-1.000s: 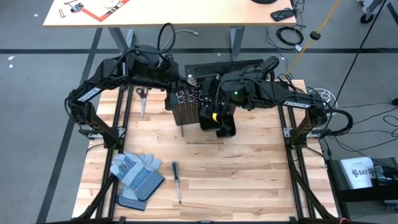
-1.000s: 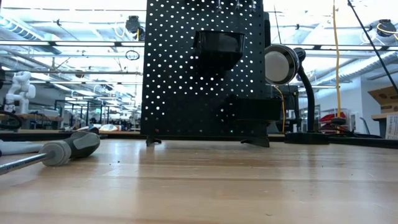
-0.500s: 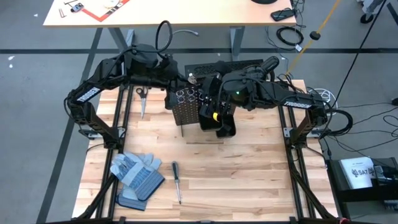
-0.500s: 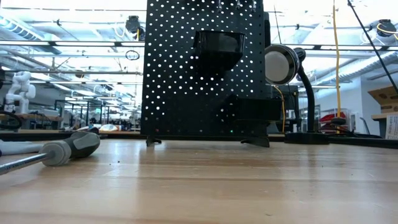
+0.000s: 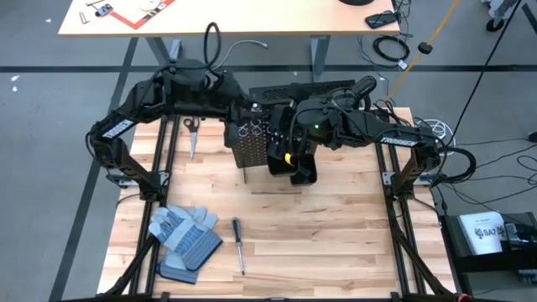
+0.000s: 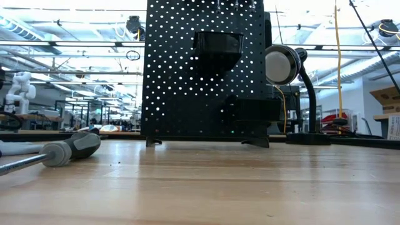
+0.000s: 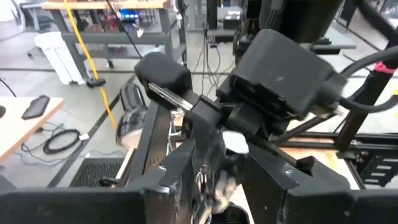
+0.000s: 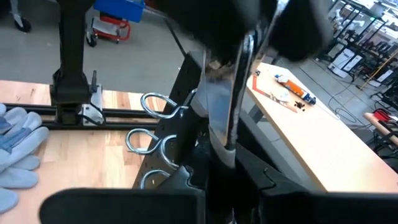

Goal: Hang tools onto peg board
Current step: Hang the black pliers on the black pegboard

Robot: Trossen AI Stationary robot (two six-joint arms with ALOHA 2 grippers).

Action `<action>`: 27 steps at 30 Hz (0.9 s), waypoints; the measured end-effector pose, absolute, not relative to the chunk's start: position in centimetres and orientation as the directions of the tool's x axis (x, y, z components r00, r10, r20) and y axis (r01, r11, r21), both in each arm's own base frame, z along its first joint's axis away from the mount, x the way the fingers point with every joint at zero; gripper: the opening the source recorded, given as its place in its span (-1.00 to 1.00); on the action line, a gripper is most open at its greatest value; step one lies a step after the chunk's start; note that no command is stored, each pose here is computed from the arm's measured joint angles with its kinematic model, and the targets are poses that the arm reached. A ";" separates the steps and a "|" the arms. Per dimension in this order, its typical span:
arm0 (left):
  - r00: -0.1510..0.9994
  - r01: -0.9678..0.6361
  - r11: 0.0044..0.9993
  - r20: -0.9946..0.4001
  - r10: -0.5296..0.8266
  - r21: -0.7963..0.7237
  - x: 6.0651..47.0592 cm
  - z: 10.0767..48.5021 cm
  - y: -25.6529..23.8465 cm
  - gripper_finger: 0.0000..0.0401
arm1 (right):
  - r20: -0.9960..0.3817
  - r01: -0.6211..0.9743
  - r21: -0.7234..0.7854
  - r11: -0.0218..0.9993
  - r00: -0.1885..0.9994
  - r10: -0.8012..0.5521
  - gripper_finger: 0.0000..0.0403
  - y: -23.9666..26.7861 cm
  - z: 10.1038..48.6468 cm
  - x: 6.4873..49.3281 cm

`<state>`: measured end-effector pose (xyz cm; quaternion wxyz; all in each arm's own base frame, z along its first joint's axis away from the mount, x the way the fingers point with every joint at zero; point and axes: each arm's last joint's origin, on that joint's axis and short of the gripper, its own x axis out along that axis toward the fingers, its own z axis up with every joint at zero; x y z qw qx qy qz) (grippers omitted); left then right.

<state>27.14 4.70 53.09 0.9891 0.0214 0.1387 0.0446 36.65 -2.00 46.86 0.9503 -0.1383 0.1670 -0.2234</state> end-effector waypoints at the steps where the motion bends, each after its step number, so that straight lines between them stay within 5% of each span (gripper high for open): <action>1: 0.958 -0.083 0.995 -0.269 0.095 0.056 27.0 53.2 4.7 -0.37 | -0.250 0.381 -0.335 0.862 0.846 -0.471 -0.87 -2.0 46.9 36.7; 12: 0.976 -0.084 0.996 -0.197 0.089 0.037 24.5 54.8 3.9 -0.36 | -0.223 0.406 -0.280 0.870 0.854 -0.470 -0.87 -2.0 47.2 36.7; 27: 0.912 -0.174 0.985 -0.375 0.166 0.011 24.4 52.8 4.1 -0.36 | -0.277 0.423 -0.210 0.882 0.839 -0.468 -0.87 -2.5 46.8 36.3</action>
